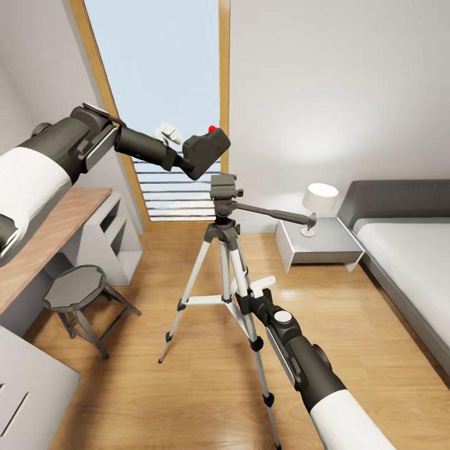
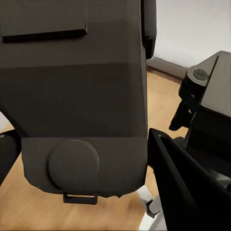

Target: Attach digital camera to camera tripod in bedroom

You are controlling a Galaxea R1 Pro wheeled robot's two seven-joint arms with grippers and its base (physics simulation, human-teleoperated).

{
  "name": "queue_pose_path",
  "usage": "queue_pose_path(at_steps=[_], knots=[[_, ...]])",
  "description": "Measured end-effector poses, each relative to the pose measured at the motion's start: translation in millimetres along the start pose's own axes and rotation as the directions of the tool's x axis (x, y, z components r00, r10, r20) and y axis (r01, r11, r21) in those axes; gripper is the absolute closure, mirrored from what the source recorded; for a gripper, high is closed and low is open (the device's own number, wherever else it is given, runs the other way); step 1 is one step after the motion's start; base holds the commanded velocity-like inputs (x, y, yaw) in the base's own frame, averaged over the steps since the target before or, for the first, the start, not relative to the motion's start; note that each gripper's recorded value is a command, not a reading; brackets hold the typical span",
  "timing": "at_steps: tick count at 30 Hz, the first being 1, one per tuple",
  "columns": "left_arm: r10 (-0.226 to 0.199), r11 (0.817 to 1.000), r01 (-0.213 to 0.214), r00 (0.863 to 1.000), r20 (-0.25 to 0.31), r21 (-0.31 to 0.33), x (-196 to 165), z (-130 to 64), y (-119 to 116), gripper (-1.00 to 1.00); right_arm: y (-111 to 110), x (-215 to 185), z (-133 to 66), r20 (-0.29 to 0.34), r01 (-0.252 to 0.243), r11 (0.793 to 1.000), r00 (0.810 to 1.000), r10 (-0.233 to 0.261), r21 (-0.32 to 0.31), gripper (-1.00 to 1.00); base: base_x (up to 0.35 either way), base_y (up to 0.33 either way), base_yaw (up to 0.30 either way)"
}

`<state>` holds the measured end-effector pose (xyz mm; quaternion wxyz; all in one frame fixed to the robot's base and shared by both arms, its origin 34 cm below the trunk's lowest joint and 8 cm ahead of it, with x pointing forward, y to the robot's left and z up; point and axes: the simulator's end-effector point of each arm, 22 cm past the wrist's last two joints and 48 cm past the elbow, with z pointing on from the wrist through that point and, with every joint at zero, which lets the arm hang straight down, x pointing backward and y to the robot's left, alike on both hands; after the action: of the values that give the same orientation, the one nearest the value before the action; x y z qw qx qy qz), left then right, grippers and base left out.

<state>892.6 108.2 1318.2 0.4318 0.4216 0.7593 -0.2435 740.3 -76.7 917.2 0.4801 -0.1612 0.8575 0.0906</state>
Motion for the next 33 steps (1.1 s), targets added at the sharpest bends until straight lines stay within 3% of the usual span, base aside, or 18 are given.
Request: queue_pose_path(at_steps=[5, 13, 14, 16, 26, 27, 28, 33], knots=[[0.020, 0.999, -0.019, 1.000, -0.009, 0.028, 0.0, 0.3, -7.7, 1.00, 0.2, 0.2, 0.0, -0.001, 0.000, 1.000, 1.000, 0.000, 0.000, 1.00, 0.000, 0.000, 0.000], [0.008, 0.991, -0.006, 1.000, -0.015, 0.131, 1.5, 2.4, -31.3, 1.00, 0.3, -0.1, -0.1, 0.000, 0.001, 1.000, 1.000, -0.001, 0.000, 1.00, 0.000, 0.000, 0.000], [0.084, 0.992, -0.078, 0.995, -0.057, 0.104, -7.1, 5.6, -34.1, 1.00, -0.6, -1.0, -0.1, 0.002, -0.002, 1.000, 1.000, 0.002, 0.001, 1.00, 0.000, 0.000, 0.000], [0.117, 0.990, -0.110, 0.991, -0.069, 0.088, -13.0, 8.5, -36.2, 1.00, -2.8, -1.8, -0.4, 0.005, -0.011, 1.000, 1.000, 0.011, 0.005, 1.00, 0.000, 0.000, 0.000], [0.174, 0.983, -0.167, 0.979, -0.101, 0.082, -18.4, 1.7, -37.9, 1.00, 0.3, -1.6, -0.1, 0.003, -0.005, 1.000, 1.000, 0.005, 0.003, 1.00, 0.000, 0.000, 0.000], [0.180, 0.981, -0.171, 0.979, -0.099, 0.088, -20.3, 0.1, -39.8, 1.00, -0.2, -1.1, -0.1, 0.002, -0.005, 1.000, 1.000, 0.005, 0.004, 1.00, 0.000, 0.000, 0.000], [0.173, 0.974, -0.158, 0.981, -0.087, 0.161, -22.4, -2.9, -57.2, 1.00, -0.9, 0.3, 0.1, -0.001, 0.000, 1.000, 1.000, 0.000, 0.006, 1.00, 0.000, 0.000, 0.000], [0.183, 0.975, -0.169, 0.979, -0.091, 0.148, -30.4, -14.5, -55.7, 1.00, -0.5, 0.2, 0.0, -0.001, 0.000, 1.000, 1.000, 0.000, 0.006, 1.00, 0.000, 0.000, 0.000]])
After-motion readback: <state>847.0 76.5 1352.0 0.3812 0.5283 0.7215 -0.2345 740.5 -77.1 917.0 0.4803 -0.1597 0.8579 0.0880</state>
